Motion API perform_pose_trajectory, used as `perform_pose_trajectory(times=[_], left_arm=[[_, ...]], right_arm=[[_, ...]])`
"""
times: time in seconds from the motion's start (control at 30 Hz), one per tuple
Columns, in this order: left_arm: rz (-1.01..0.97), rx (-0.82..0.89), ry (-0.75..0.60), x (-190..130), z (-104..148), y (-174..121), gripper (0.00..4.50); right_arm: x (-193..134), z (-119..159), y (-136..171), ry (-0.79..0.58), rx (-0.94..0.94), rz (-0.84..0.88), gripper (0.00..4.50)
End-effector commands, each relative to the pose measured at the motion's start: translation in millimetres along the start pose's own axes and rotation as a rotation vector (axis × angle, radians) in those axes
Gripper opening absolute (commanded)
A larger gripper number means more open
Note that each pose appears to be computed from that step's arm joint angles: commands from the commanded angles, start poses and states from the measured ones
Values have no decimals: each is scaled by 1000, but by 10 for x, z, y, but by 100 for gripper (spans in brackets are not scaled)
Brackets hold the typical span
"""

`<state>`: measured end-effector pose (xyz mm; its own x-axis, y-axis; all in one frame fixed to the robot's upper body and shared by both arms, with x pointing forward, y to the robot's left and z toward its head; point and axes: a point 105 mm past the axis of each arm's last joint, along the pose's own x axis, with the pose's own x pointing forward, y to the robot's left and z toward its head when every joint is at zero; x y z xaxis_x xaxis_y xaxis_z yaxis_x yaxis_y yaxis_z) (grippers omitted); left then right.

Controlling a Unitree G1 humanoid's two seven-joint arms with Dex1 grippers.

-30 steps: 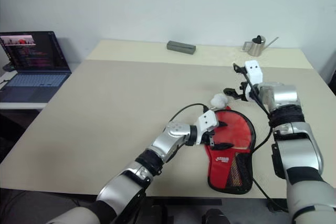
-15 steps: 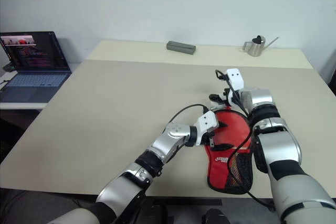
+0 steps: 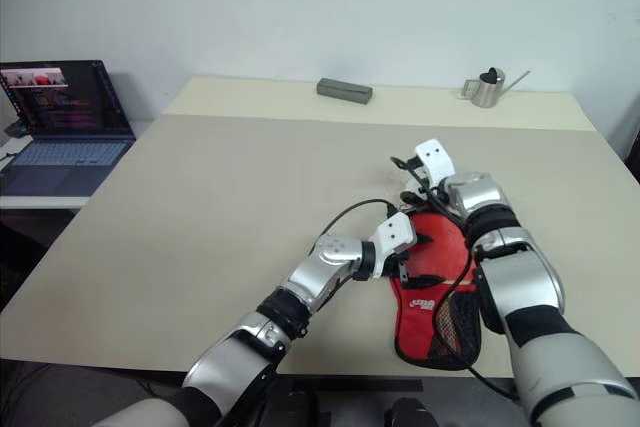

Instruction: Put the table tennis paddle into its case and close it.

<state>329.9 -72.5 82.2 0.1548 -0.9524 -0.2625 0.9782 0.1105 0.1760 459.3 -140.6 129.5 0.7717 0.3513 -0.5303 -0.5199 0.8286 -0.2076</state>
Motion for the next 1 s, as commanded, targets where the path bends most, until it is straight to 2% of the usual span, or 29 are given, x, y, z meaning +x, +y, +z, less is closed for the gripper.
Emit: perform_pose_trajectory(times=[0.03,0.2,0.37,0.6,1.0], left_arm=[[-30,-37,65,37,-201,-118,450],[-33,-42,84,26,-257,-135,450],[-32,-64,105,-7,-319,-140,450],[-30,-101,125,-88,-461,-202,450],[-22,-158,138,-152,-571,-313,450]], right_arm=[[-2,35,-10,-12,-65,-9,253],[5,21,-19,-13,-85,-18,106],[-14,60,-76,-40,-61,-49,31],[-126,178,-320,-101,-14,-168,22],[-246,29,-547,-85,10,-224,22]])
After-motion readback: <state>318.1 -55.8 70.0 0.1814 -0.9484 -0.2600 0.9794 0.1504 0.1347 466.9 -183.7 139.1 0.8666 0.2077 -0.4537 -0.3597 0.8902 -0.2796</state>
